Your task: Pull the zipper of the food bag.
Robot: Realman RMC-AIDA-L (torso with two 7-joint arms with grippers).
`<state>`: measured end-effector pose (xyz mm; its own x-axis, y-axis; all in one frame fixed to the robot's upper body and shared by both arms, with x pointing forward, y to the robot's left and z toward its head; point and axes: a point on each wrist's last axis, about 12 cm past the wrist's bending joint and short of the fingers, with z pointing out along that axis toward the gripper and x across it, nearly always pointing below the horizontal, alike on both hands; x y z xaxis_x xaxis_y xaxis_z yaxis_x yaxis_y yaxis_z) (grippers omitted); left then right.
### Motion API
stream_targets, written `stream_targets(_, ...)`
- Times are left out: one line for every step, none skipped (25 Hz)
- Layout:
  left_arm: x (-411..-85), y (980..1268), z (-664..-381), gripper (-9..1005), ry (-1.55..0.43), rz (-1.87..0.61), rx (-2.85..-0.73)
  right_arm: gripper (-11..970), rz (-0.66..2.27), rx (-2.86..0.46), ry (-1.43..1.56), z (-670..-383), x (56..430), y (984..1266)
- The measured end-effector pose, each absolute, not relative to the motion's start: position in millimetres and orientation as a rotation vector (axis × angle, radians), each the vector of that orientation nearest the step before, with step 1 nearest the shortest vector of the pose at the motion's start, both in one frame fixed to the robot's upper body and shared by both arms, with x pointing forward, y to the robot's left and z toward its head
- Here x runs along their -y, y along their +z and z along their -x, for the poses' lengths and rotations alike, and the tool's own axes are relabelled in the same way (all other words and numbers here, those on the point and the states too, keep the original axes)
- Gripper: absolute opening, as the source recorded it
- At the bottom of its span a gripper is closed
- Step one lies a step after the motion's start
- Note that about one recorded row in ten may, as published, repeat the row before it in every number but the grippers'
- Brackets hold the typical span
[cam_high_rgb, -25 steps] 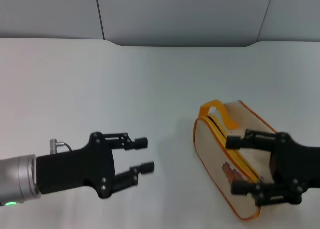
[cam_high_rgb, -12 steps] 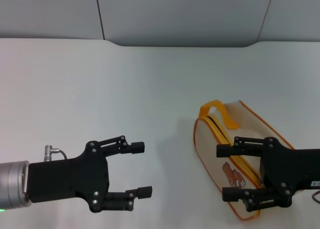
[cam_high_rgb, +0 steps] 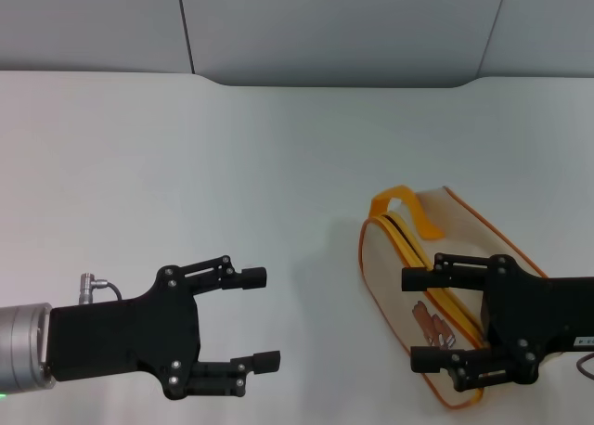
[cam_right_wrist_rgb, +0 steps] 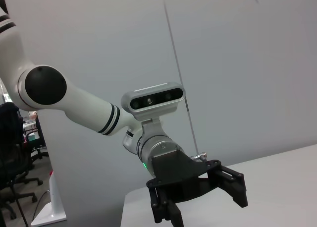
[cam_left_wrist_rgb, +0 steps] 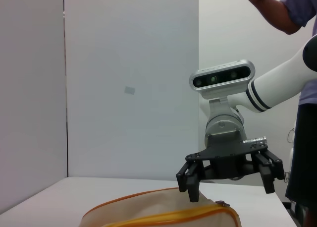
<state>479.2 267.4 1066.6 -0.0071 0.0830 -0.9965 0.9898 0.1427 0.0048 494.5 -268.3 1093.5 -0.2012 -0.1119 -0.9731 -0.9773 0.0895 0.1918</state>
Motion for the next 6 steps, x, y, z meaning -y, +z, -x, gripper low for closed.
stream_targets(-267.4, 1066.2, -478.8, 819, -1.060, -1.163, -1.333, 834, 1.139, -1.480, 1.231, -494.5, 268.2, 1093.3)
stream_targets(-267.4, 1065.9, -478.4, 819, -1.058, -1.163, -1.332, 834, 1.141, -1.478, 1.225, -494.8, 268.1, 1092.9)
stream_targets(-267.4, 1065.5, -478.1, 819, -1.054, -1.164, -1.330, 834, 1.141, -1.478, 1.225, -494.8, 268.1, 1092.9)
stream_targets(-267.3, 1065.2, -477.7, 819, -1.051, -1.164, -1.329, 834, 1.141, -1.478, 1.222, -494.9, 268.0, 1092.7)
stream_targets(-267.1, 1064.9, -477.3, 819, -1.051, -1.164, -1.329, 834, 1.140, -1.479, 1.223, -494.8, 267.7, 1092.4)
stream_targets(-267.1, 1064.6, -476.9, 819, -1.051, -1.163, -1.329, 834, 1.141, -1.479, 1.224, -494.7, 267.3, 1092.2)
